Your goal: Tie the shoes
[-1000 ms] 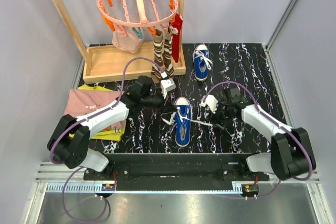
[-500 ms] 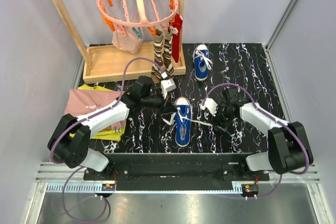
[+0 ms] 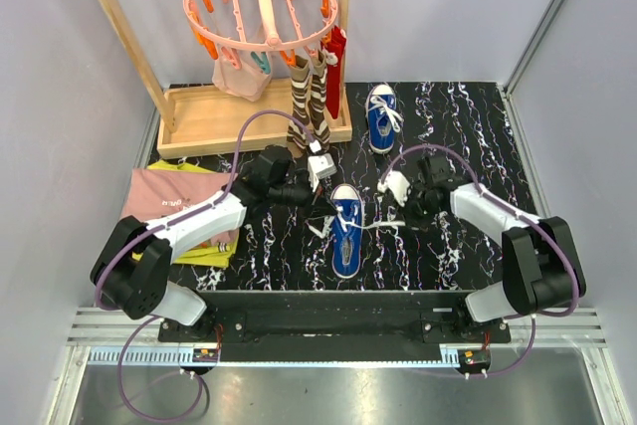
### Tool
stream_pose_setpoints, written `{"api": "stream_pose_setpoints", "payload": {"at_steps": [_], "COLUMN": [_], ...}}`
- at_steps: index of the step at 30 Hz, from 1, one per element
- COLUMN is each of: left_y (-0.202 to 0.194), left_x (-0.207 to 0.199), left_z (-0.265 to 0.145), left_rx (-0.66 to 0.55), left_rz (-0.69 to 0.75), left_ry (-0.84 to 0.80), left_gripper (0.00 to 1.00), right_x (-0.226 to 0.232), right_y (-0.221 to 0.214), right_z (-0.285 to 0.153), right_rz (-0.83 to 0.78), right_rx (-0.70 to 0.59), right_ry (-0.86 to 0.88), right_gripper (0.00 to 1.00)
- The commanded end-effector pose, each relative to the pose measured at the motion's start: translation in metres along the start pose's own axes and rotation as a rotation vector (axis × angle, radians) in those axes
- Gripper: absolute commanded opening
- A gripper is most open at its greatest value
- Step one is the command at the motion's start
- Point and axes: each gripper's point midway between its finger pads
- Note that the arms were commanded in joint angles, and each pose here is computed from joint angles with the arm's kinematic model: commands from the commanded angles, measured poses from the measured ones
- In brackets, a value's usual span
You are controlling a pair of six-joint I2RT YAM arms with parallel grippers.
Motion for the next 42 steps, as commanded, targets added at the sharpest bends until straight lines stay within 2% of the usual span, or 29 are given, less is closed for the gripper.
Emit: {"api": "stream_pose_setpoints", "payload": {"at_steps": [1, 2, 4, 6, 10, 14, 19, 31, 38, 42], "left_y": [0.018, 0.020, 0.017, 0.016, 0.015, 0.011, 0.003, -0.003, -0.011, -0.012], "left_x": [-0.013, -0.014, -0.016, -0.017, -0.018, -0.020, -0.024, -0.020, -0.019, -0.021], "left_z": [-0.005, -0.005, -0.006, -0.007, -0.010, -0.013, -0.016, -0.014, -0.013, -0.013], "left_rx": [-0.041, -0.047, -0.036, -0.032, -0.033, -0.023, -0.015, -0.002, 0.008, 0.008], "left_rz": [0.132, 0.151, 0.172, 0.193, 0.231, 0.273, 0.284, 0.291, 0.284, 0.277], "left_ry": [-0.053, -0.056, -0.056, -0.060, -0.060, -0.059, -0.069, -0.055, -0.053, -0.057], "left_gripper": [0.00, 0.00, 0.00, 0.00, 0.00, 0.00, 0.00, 0.00, 0.00, 0.00], "right_x": [-0.014, -0.013, -0.011, -0.004, 0.035, 0.077, 0.106, 0.122, 0.125, 0.130], "right_y": [0.110, 0.124, 0.164, 0.191, 0.219, 0.225, 0.231, 0.236, 0.252, 0.257], "right_z": [-0.060, -0.066, -0.090, -0.098, -0.090, -0.073, -0.067, 0.004, 0.003, 0.003], "right_rz": [0.069, 0.128, 0.132, 0.151, 0.134, 0.119, 0.158, 0.236, 0.263, 0.182], "right_rx": [-0.342, -0.373, -0.471, -0.507, -0.497, -0.446, -0.434, -0.300, -0.317, -0.340], "right_ry": [-0.021, 0.001, 0.056, 0.111, 0.247, 0.341, 0.434, 0.529, 0.565, 0.545], "right_gripper": [0.00, 0.00, 0.00, 0.00, 0.00, 0.00, 0.00, 0.00, 0.00, 0.00]}}
Point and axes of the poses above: each gripper's point midway between its finger pads, its own z axis out along the fingers, its own x axis along the line the jaws close on, y = z × x, and after that the axes turned 8 degrees about z, right-handed
